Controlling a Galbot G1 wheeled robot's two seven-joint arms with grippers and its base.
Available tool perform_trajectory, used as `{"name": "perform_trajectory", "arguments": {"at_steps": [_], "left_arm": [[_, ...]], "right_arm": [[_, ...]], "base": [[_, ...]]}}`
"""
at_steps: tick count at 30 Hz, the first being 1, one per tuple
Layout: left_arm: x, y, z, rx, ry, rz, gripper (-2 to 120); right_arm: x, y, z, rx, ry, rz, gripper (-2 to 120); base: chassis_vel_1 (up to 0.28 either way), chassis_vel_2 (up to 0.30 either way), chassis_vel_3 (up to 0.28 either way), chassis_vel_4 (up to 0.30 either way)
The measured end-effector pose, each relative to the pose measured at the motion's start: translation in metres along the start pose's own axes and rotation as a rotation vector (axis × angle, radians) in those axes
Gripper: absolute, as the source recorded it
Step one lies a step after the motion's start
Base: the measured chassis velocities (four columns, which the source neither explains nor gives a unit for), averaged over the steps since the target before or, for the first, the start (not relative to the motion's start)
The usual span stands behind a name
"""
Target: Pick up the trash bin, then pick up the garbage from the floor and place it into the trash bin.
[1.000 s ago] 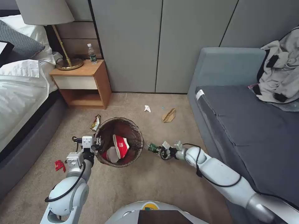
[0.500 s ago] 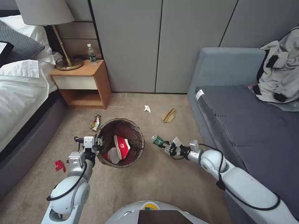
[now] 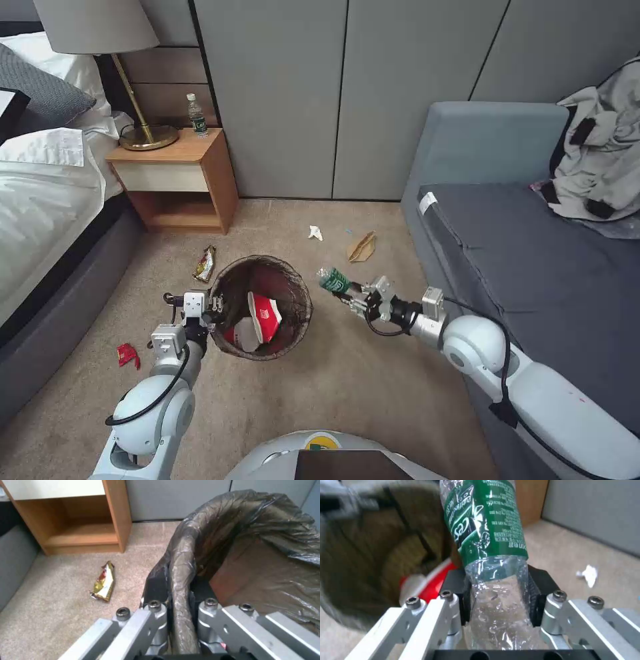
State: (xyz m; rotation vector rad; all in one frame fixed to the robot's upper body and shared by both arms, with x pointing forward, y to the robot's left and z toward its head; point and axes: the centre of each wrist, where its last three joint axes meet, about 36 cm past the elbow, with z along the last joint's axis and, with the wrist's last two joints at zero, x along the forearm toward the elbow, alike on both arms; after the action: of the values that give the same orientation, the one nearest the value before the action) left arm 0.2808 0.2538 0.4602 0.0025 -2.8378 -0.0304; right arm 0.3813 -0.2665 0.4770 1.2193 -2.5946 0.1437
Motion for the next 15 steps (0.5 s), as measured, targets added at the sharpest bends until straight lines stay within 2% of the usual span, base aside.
{"name": "perform_trajectory", "arguments": {"at_steps": [6,15], "left_arm": [[0.0,0.002,0.0,-0.006,0.005,0.002,5],[0.0,0.002,0.001,-0.007,0.011,0.007,5]], "right_arm": [[0.003,0.012,-0.04,0.027,-0.073,-0.029,31],[0.011,0.028,-0.08,0.063,-0.133,-0.088,31]], "base": [[0.0,0.0,0.0,0.0],[0.0,0.0,0.0,0.0]]}}
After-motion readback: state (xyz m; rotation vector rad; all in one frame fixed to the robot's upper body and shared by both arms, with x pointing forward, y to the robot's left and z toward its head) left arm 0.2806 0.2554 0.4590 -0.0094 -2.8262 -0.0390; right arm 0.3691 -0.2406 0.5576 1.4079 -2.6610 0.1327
